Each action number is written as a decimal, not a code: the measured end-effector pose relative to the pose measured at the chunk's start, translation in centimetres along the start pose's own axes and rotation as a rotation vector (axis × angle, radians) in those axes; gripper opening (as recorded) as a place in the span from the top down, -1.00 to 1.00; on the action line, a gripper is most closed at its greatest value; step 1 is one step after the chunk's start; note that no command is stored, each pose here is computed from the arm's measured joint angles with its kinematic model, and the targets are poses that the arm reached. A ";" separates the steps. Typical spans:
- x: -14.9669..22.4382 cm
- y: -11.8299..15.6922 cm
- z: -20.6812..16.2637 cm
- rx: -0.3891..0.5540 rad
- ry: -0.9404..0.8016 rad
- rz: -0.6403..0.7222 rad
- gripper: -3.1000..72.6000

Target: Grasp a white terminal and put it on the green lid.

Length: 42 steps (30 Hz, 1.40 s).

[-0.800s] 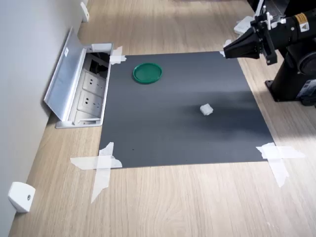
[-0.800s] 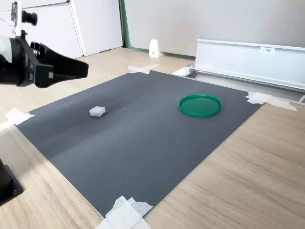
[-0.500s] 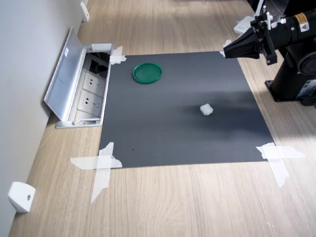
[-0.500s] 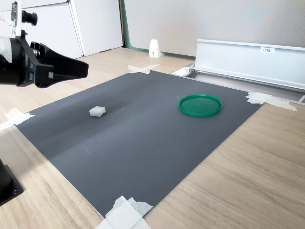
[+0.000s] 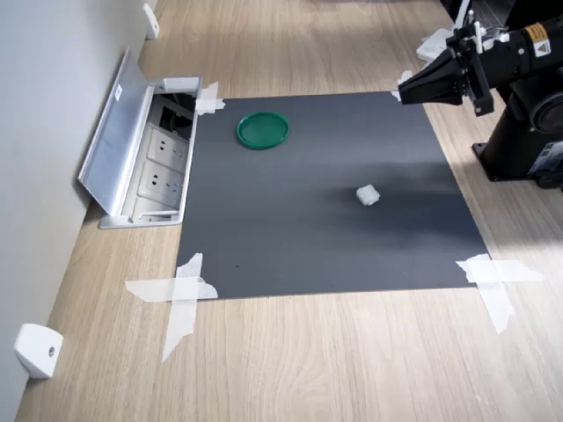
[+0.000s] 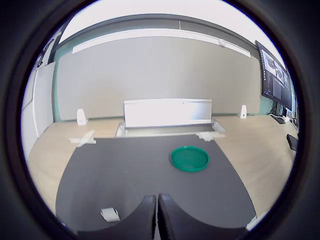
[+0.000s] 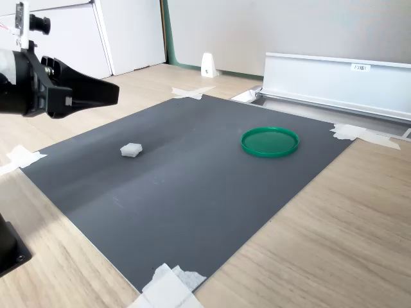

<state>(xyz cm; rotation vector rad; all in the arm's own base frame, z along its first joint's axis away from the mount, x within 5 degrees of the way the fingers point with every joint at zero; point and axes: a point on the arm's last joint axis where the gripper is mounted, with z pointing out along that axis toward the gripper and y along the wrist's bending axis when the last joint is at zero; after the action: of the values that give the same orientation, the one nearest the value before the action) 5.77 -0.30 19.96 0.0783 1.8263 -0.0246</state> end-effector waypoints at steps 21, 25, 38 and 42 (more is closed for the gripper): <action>-9.9 1.2 6.5 -0.075 0.394 -0.122 0.94; -10.4 3.3 7.3 -0.193 0.555 -0.223 0.94; -11.1 5.1 9.3 -0.265 0.762 -0.443 0.89; -10.4 5.3 9.8 -0.330 0.818 -0.542 0.67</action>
<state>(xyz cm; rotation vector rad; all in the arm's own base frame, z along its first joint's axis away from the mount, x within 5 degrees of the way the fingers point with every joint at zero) 18.22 4.02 27.67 -0.7391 2.5851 -0.0809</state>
